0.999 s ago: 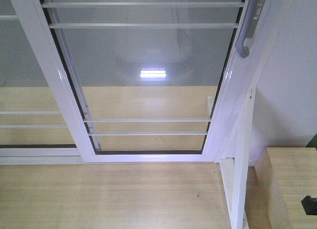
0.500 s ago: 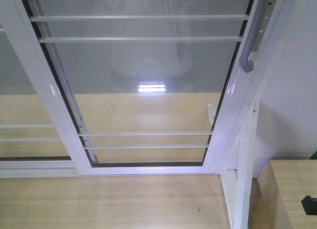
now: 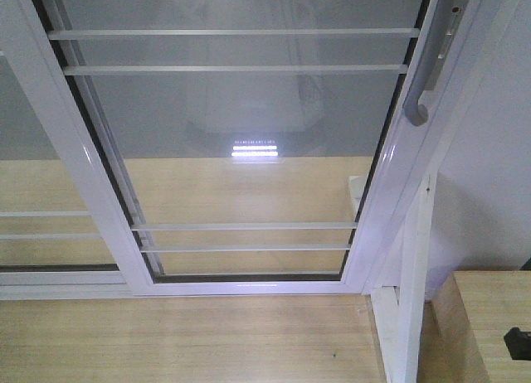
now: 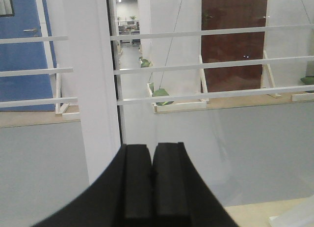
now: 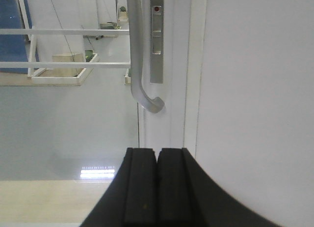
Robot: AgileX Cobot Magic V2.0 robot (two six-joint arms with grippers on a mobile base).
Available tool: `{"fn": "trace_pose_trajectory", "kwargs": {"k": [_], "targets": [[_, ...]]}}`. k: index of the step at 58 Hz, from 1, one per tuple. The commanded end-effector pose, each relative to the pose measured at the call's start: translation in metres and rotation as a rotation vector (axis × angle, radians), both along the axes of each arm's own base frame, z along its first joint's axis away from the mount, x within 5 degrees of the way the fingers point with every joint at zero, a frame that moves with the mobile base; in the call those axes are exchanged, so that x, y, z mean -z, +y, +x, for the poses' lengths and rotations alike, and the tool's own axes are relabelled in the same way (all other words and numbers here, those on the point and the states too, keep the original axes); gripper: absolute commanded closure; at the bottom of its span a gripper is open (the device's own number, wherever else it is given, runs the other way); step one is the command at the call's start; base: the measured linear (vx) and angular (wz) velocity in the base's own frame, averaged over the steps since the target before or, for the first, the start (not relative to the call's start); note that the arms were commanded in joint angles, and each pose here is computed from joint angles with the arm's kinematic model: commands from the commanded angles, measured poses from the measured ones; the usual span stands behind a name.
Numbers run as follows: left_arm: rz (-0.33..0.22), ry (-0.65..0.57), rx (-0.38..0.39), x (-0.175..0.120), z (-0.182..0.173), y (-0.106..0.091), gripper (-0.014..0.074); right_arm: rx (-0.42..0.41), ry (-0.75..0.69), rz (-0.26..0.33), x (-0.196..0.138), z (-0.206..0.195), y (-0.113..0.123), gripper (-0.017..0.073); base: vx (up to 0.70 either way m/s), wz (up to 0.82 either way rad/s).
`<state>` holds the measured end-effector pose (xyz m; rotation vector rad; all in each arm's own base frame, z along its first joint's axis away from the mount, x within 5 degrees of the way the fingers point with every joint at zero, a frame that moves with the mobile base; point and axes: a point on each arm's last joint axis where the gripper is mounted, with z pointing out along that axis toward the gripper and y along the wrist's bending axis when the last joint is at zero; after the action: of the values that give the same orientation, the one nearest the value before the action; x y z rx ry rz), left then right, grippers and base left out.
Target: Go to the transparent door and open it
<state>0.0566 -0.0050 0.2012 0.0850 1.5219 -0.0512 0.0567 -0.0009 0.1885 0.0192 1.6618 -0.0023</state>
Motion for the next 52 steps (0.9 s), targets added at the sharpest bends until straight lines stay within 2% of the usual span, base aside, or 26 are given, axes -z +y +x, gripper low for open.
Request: {"fn": "trace_pose_trajectory", "kwargs": {"k": [1,52], "targets": [[-0.025,-0.07,-0.001,-0.003,-0.0001,0.0004,0.0599,0.002,-0.064,-0.012,-0.0062,0.0014,-0.0001,0.0568,0.0,0.0],[-0.025,-0.07,-0.001,-0.003,-0.0001,0.0004,0.0599,0.001,-0.067,-0.012,-0.0065,0.0015,-0.0001,0.0568,0.0,0.0]]}}
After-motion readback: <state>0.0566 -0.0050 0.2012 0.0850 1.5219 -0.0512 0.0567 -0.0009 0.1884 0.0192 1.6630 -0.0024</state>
